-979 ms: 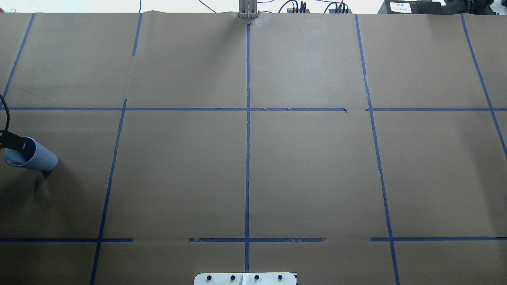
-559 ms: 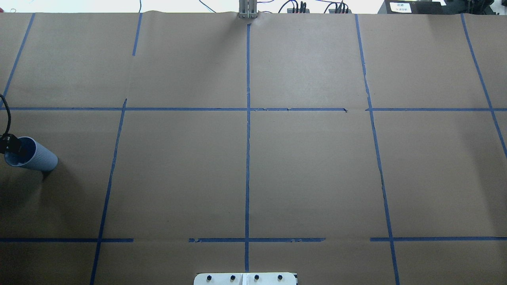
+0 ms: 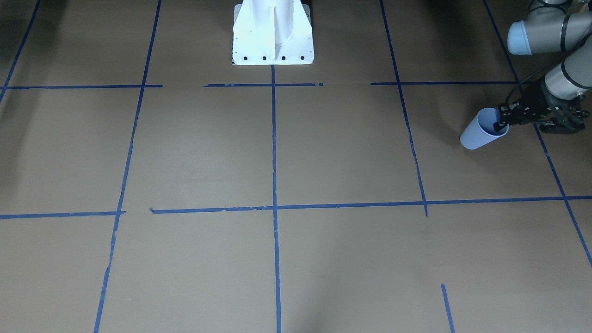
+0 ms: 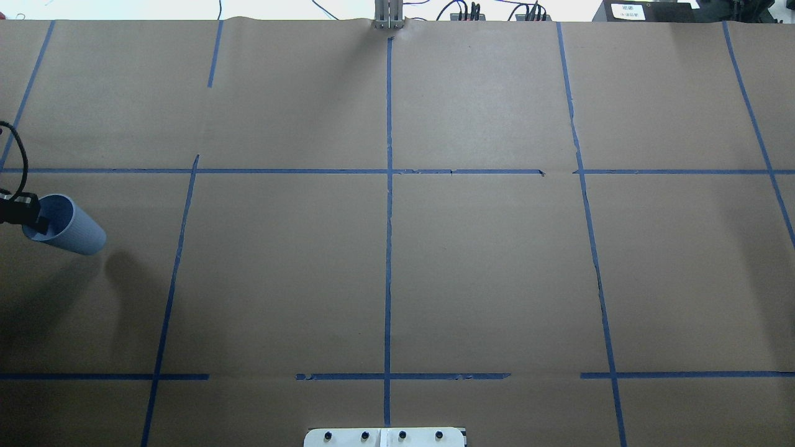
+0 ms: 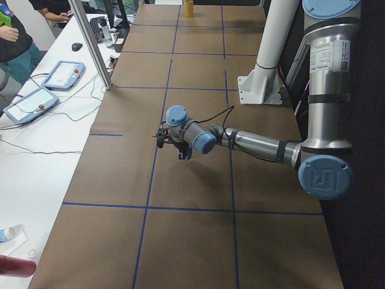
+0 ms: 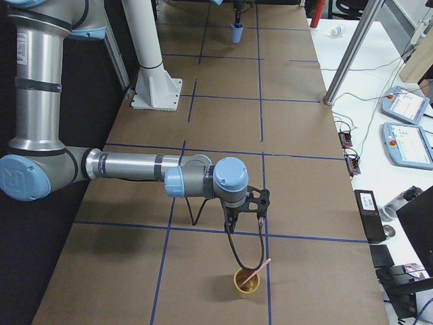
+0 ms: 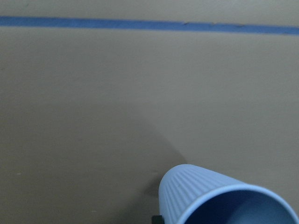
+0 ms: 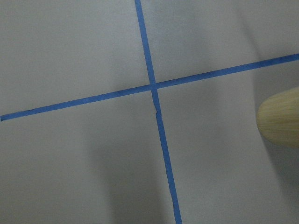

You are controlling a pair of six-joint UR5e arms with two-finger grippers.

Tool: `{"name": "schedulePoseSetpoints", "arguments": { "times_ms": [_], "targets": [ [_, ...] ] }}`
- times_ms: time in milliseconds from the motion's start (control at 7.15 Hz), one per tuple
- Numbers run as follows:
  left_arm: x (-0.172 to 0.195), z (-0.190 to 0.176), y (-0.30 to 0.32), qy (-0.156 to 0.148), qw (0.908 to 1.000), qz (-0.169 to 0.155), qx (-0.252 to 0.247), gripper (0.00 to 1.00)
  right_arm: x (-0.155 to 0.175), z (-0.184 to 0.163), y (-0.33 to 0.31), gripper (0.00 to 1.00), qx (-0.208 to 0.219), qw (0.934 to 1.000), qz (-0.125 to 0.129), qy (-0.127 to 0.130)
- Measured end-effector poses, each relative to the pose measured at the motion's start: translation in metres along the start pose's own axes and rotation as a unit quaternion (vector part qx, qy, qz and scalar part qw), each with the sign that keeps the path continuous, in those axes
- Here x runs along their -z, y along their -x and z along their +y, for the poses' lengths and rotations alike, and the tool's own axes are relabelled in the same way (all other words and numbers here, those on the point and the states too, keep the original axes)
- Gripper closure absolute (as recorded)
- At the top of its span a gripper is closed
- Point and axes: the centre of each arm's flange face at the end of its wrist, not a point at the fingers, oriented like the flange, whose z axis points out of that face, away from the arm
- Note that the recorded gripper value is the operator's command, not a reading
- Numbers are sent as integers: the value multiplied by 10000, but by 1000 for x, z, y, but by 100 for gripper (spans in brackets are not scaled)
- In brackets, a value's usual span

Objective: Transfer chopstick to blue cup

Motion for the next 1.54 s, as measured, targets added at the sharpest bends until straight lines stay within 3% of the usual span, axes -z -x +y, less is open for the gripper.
{"name": "schedulePoseSetpoints", "arguments": {
  "times_ms": [280,420,839,1259,1399,1538],
  "targets": [
    [62,-26,-118,4,9996,-9,276,100,5,1,6,0,48,10000,-3,-42],
    [71,-29,-193,75,9991,39,411,100,6,1,7,0,63,10000,-1,-55],
    [-2,-7,-413,7,9979,-26,648,100,6,-1,8,0,52,10000,-3,-43],
    [-81,-13,-489,-264,9977,202,587,100,8,-3,12,0,106,9999,2,-91],
    [-94,-11,-496,-288,9978,192,558,95,8,-3,11,0,108,9999,7,-96],
    [-101,-7,-500,-279,9980,181,535,63,8,-4,11,0,109,9999,11,-101]
  ]
}}
